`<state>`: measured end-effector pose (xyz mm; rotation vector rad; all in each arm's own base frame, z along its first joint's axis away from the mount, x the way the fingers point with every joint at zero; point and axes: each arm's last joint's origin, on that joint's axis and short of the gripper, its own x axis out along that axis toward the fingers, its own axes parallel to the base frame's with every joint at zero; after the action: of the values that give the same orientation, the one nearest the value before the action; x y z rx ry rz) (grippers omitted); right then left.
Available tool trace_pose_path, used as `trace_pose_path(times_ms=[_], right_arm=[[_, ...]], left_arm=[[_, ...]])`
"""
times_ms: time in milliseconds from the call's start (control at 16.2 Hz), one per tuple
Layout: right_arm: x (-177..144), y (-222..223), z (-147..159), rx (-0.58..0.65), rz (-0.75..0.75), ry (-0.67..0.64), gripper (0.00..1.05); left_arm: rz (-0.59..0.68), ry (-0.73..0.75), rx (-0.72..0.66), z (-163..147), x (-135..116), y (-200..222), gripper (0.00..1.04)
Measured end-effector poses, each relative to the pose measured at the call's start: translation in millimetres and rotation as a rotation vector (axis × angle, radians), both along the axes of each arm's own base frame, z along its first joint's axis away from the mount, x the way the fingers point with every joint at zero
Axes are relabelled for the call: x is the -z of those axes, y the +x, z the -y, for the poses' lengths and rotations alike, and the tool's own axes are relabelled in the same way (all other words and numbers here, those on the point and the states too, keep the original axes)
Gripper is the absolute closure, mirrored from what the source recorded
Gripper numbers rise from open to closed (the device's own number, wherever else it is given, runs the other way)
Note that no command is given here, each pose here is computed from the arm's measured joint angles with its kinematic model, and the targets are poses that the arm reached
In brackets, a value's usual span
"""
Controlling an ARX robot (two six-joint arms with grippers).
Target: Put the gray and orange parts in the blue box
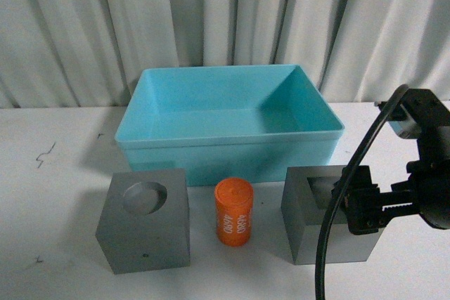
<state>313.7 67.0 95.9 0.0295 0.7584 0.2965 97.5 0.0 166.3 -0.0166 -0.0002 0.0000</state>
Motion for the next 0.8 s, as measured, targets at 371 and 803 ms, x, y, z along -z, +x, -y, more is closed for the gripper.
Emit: trace_pose_path(times_ms=[371, 803], right_arm=[[5.0, 5.8, -6.5, 0.035, -0.03, 0.015, 0.22], [3.7, 5.9, -9.0, 0.068, -0.036, 0.03, 0.81]], left_arm=[[0.0, 0.0, 0.0, 0.0, 0.0, 0.0, 0.07], [0.0, 0.0, 0.0, 0.0, 0.1, 0.0, 0.07]])
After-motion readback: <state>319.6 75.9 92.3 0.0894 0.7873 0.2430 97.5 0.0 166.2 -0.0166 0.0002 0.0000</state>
